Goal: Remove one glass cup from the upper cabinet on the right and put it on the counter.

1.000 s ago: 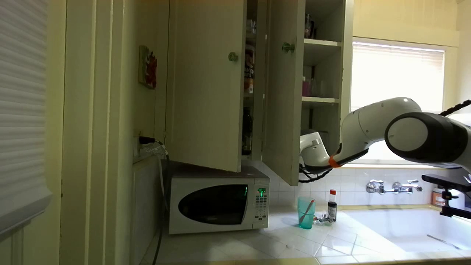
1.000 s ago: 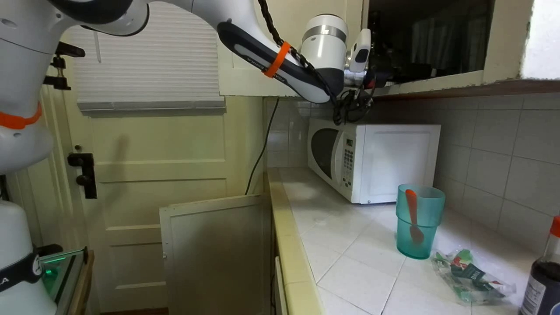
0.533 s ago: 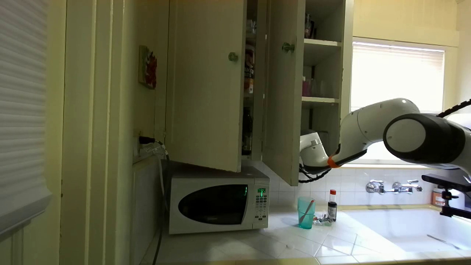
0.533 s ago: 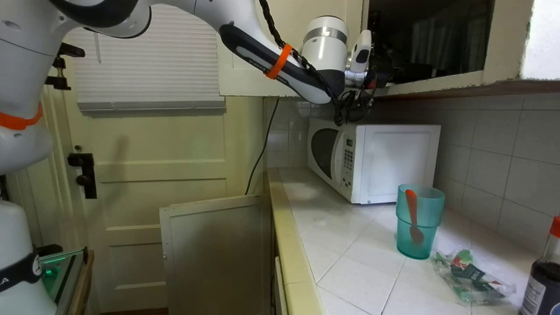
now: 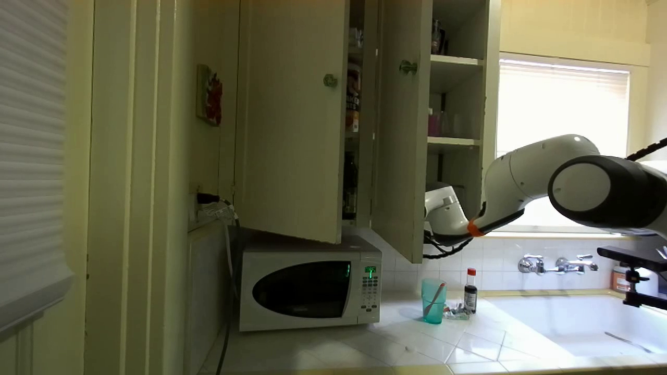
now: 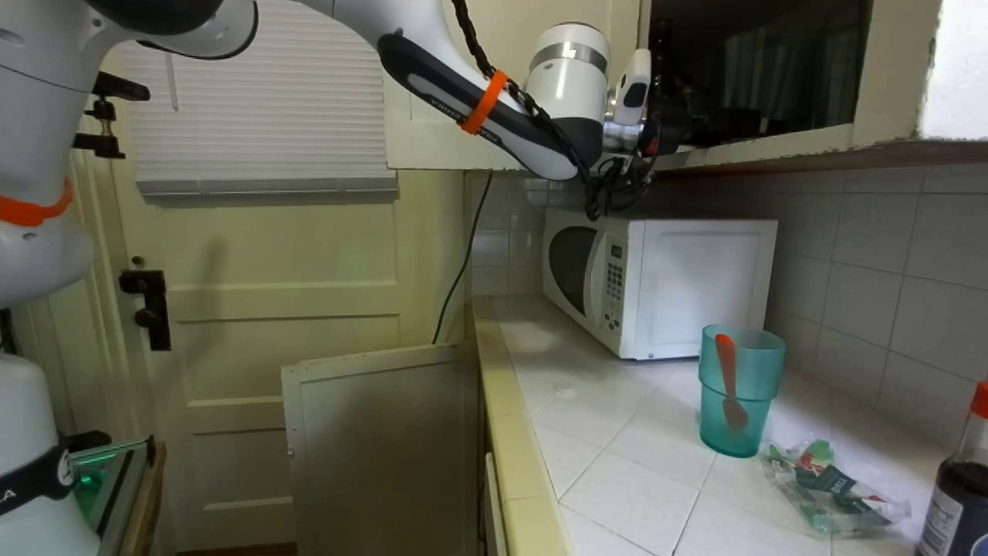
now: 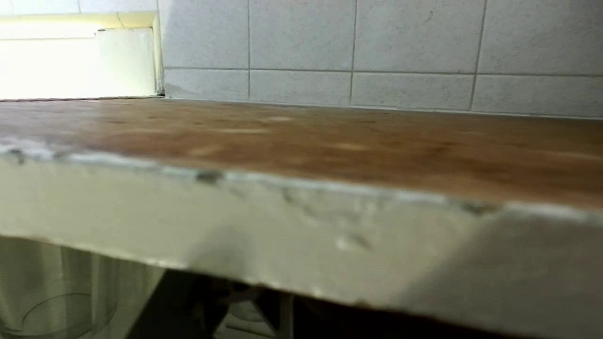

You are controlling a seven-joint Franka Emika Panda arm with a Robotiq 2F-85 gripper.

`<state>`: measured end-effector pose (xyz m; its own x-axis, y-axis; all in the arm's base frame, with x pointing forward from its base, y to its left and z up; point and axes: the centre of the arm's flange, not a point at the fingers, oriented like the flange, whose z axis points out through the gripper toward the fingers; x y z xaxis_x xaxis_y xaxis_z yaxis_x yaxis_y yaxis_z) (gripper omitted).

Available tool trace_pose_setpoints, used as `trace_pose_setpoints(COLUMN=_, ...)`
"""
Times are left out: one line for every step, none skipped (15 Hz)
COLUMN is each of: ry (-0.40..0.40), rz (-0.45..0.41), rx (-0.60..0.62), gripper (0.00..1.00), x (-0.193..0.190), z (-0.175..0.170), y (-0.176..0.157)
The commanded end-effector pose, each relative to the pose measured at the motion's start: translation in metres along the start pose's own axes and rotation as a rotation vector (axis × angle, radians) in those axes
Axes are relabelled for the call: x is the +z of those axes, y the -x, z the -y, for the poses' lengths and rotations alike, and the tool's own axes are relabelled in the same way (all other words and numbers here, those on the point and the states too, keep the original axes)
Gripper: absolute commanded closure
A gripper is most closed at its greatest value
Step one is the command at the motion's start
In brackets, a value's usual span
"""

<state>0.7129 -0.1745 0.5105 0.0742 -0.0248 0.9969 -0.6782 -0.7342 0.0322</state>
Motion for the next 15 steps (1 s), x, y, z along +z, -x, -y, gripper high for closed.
trace_pose_setpoints(ry=0.054, rz=-0.022, rx=0.016, gripper=0.49, x=-0.022, z=-0.019, y=-0.011)
trace_pose_setpoints(ry=0.064, rz=-0.032, rx=0.018, gripper=0.49, x=-0.022, z=-0.022, y=-0.015)
trace_pose_setpoints(ry=0.077, rz=-0.048, rx=0.019, gripper=0.49, x=-0.021, z=-0.024, y=-0.021)
trace_pose_setpoints(ry=0.088, rz=-0.057, rx=0.024, gripper=0.49, x=-0.020, z=-0.026, y=-0.026)
trace_pose_setpoints(ry=0.096, rz=-0.064, rx=0.026, gripper=0.49, x=-0.019, z=-0.029, y=-0.031)
trace_pose_setpoints(ry=0.103, rz=-0.071, rx=0.024, gripper=0.49, x=-0.019, z=-0.032, y=-0.035)
trace_pose_setpoints(ry=0.111, rz=-0.078, rx=0.025, gripper=0.49, x=-0.020, z=-0.033, y=-0.036)
trace_pose_setpoints(ry=0.120, rz=-0.079, rx=0.036, gripper=0.49, x=-0.023, z=-0.034, y=-0.037)
trace_pose_setpoints(ry=0.129, rz=-0.075, rx=0.048, gripper=0.49, x=-0.026, z=-0.033, y=-0.037)
trace_pose_setpoints(ry=0.133, rz=-0.076, rx=0.054, gripper=0.49, x=-0.030, z=-0.034, y=-0.037)
trace_pose_setpoints(ry=0.141, rz=-0.074, rx=0.066, gripper=0.49, x=-0.036, z=-0.035, y=-0.035)
trace_pose_setpoints(ry=0.144, rz=-0.068, rx=0.078, gripper=0.49, x=-0.040, z=-0.036, y=-0.033)
trace_pose_setpoints(ry=0.151, rz=-0.057, rx=0.097, gripper=0.49, x=-0.047, z=-0.040, y=-0.031)
trace_pose_setpoints(ry=0.163, rz=-0.048, rx=0.112, gripper=0.49, x=-0.053, z=-0.044, y=-0.029)
trace_pose_setpoints(ry=0.166, rz=-0.038, rx=0.124, gripper=0.49, x=-0.058, z=-0.048, y=-0.027)
